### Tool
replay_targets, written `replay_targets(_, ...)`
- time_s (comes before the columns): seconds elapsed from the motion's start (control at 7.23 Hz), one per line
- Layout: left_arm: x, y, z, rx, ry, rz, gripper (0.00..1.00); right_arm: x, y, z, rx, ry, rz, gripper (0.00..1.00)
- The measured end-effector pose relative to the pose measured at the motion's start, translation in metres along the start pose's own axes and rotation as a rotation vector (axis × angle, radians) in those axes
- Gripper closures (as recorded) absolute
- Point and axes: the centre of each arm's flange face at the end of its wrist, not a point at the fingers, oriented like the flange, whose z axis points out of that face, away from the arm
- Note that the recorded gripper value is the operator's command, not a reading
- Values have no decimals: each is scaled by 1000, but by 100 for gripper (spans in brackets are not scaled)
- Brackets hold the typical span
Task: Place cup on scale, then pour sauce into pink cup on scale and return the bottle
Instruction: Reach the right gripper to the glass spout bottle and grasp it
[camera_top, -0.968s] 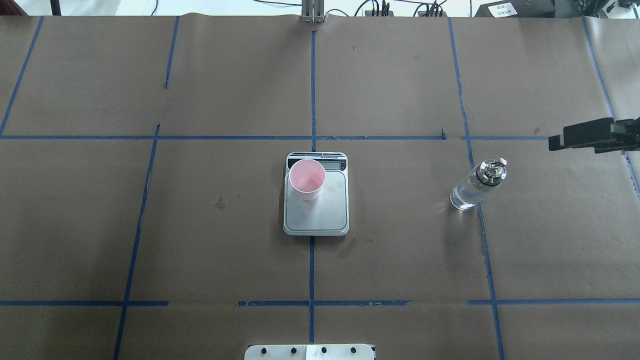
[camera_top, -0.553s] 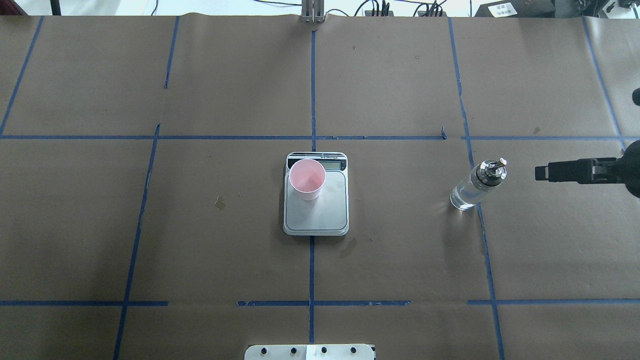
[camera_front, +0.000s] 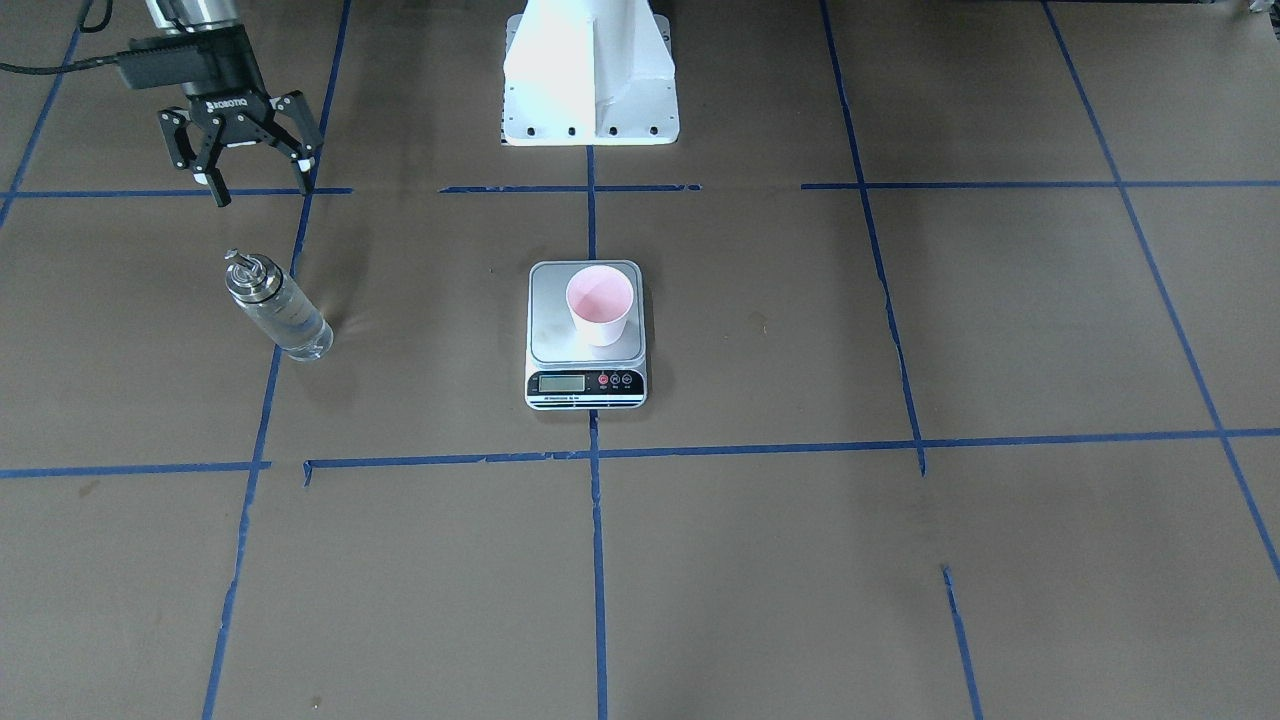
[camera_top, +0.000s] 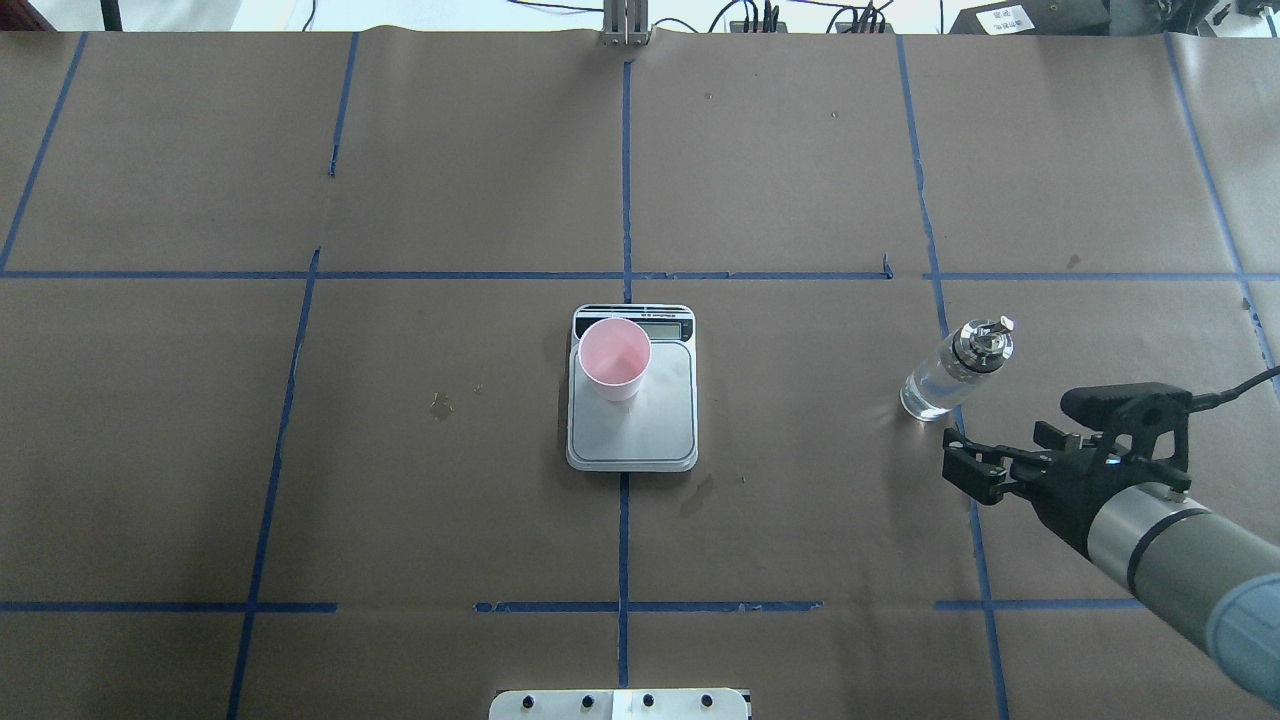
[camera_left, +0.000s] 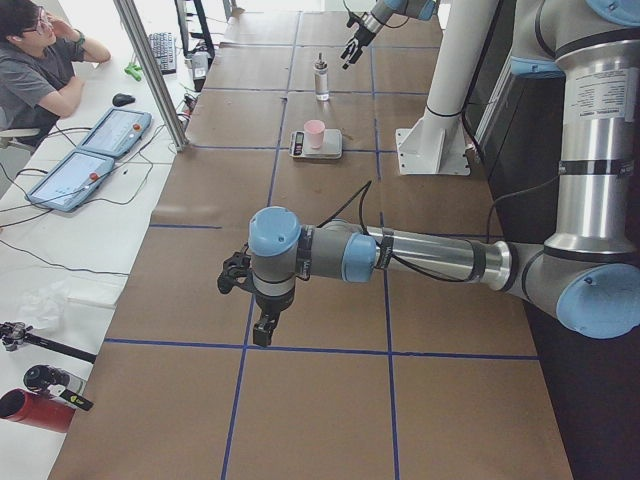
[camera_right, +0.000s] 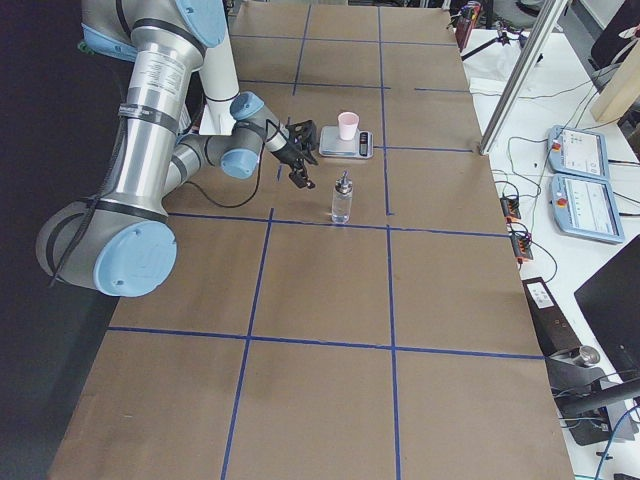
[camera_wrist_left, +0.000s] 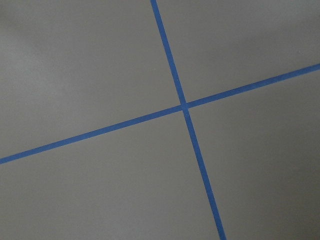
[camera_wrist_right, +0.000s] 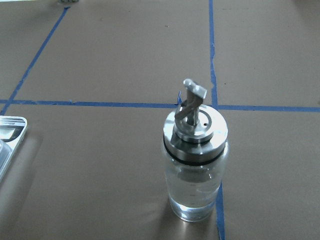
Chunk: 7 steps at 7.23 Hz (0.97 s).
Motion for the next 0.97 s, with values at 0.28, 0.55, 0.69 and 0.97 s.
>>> replay_targets(0.28,0,0,0,2,2,2,0,0,29,40,51,17,-30,0)
replay_targets(0.55,1,-1,-1,5,2,5,0,13,42,65,92,-2,-72,0)
replay_targets(0.69,2,-1,-1,7,2,8,0,13,39,74,125,-11,-81,0)
replay_targets(0.97,3,-2,-3,10,2,10,0,17,25,86,170,0,-87,0)
